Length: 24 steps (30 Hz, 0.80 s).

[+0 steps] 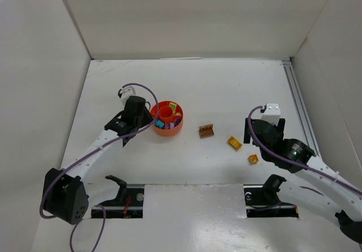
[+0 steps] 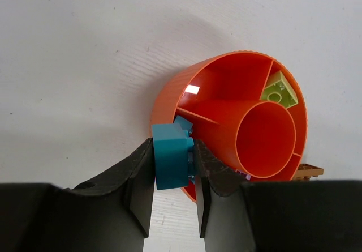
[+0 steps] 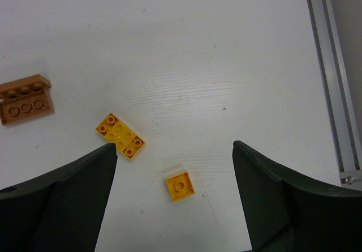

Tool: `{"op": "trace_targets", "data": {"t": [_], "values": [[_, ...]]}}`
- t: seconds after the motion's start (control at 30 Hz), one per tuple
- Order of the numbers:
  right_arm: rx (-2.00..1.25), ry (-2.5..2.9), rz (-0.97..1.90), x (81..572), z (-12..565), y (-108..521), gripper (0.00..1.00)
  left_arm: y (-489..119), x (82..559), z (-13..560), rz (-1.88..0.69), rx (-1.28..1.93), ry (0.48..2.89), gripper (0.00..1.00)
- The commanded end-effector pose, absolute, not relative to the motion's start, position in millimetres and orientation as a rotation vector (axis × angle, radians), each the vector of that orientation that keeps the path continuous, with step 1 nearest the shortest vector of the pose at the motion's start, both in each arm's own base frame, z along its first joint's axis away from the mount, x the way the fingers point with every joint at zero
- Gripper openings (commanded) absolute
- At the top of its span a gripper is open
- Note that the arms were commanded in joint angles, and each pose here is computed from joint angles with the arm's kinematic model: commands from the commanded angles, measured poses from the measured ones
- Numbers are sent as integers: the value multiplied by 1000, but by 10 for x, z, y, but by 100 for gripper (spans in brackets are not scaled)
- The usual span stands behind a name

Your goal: Sort the legos into containers by color

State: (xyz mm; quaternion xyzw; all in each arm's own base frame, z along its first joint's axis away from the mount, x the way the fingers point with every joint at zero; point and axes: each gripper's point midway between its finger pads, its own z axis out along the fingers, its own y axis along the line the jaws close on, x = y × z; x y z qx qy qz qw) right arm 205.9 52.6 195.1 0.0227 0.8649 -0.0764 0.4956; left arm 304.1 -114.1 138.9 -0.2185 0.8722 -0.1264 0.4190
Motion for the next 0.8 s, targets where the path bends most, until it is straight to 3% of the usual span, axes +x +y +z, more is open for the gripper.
{"op": "trace_targets", "data": {"t": [0.0,0.57,0.77], "values": [[113,2031,-142,2156,2137,550,87,-1231,3144,1526,-373,-505,2148,2],[94,2045,-180,2202,2066,576,87,-1370,3096,1242,-448,-489,2203,2],[89,2050,-156,2194,2045,603,87,-1333,3100,1239,-432,-498,2187,17]]}}
